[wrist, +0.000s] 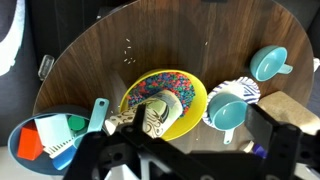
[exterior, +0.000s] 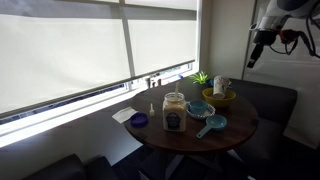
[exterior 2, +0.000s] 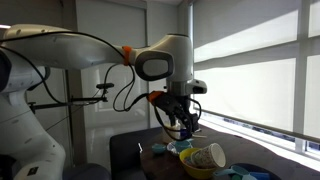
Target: Remove the stacked coffee cups from the bowl and put them on the table
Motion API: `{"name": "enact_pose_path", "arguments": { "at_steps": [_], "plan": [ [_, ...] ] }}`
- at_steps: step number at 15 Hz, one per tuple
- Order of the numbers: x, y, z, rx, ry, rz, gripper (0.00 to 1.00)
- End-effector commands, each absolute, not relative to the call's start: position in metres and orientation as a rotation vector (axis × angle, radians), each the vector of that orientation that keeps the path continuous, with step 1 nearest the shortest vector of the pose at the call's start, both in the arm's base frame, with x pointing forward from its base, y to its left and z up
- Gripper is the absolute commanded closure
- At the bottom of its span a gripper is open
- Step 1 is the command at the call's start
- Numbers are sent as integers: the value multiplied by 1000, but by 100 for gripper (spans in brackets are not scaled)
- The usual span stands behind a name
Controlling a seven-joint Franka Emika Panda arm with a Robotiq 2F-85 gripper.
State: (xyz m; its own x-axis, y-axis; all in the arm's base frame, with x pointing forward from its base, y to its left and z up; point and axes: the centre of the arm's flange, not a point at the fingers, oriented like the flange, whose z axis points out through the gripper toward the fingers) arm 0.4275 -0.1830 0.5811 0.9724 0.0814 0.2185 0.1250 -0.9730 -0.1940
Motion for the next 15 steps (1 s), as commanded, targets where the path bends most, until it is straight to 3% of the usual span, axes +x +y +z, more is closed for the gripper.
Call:
{"name": "enact_pose_path", "arguments": {
  "at_steps": [1, 10, 15],
  "plan": [
    [433, -185, 579, -2916, -147, -295, 0],
    [472, -250, 573, -2767, -583, -202, 0],
    [524, -267, 568, -2726, -462, -241, 0]
  ]
}}
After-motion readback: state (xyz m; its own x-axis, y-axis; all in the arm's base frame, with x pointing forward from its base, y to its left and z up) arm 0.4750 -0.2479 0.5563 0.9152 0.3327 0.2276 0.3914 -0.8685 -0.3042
